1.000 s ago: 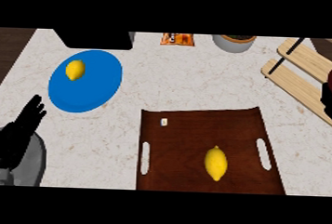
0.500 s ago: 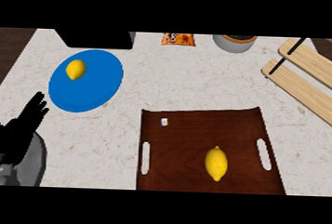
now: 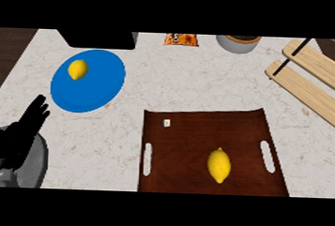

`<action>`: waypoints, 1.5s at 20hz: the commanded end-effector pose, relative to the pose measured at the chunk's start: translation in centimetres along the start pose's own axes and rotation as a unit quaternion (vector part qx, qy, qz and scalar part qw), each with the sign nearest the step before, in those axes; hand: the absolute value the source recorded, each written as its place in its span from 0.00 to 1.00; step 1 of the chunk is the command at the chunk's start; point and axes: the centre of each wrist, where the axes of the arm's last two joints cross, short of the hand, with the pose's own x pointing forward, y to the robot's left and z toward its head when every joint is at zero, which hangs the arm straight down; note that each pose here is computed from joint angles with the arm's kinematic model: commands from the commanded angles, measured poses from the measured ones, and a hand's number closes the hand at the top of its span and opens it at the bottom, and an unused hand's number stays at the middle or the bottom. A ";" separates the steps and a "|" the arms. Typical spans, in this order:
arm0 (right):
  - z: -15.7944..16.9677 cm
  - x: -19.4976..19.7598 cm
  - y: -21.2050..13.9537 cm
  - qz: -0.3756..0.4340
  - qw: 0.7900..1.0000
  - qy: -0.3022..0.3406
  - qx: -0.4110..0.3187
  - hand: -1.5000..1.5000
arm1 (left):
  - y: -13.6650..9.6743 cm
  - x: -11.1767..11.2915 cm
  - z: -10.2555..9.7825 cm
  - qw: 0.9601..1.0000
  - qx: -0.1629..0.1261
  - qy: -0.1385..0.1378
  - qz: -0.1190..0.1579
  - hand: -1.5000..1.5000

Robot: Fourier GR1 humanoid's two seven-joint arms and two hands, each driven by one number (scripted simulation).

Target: Pick the tomato from the tray and place it in the tiered shelf

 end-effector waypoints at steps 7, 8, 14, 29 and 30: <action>-5.9 -3.0 2.6 0.046 0.998 0.050 -0.007 1.00 | -0.2 -0.4 -0.9 1.000 -0.010 -0.007 0.000 0.50; -6.7 -2.2 2.8 0.032 0.998 0.049 -0.014 1.00 | -0.8 0.5 -0.7 1.000 0.003 -0.009 -0.005 0.50; -9.1 -6.0 6.4 0.008 0.997 0.075 -0.003 1.00 | 0.0 -0.3 0.4 1.000 0.000 -0.001 -0.005 0.50; -11.4 -9.8 9.6 0.011 0.995 0.101 -0.002 0.00 | 1.5 1.2 -0.1 1.000 0.000 0.000 -0.009 0.50; -11.4 -10.1 8.1 -0.007 0.995 0.099 -0.015 0.00 | -1.0 0.3 0.4 1.000 0.004 -0.002 0.001 0.50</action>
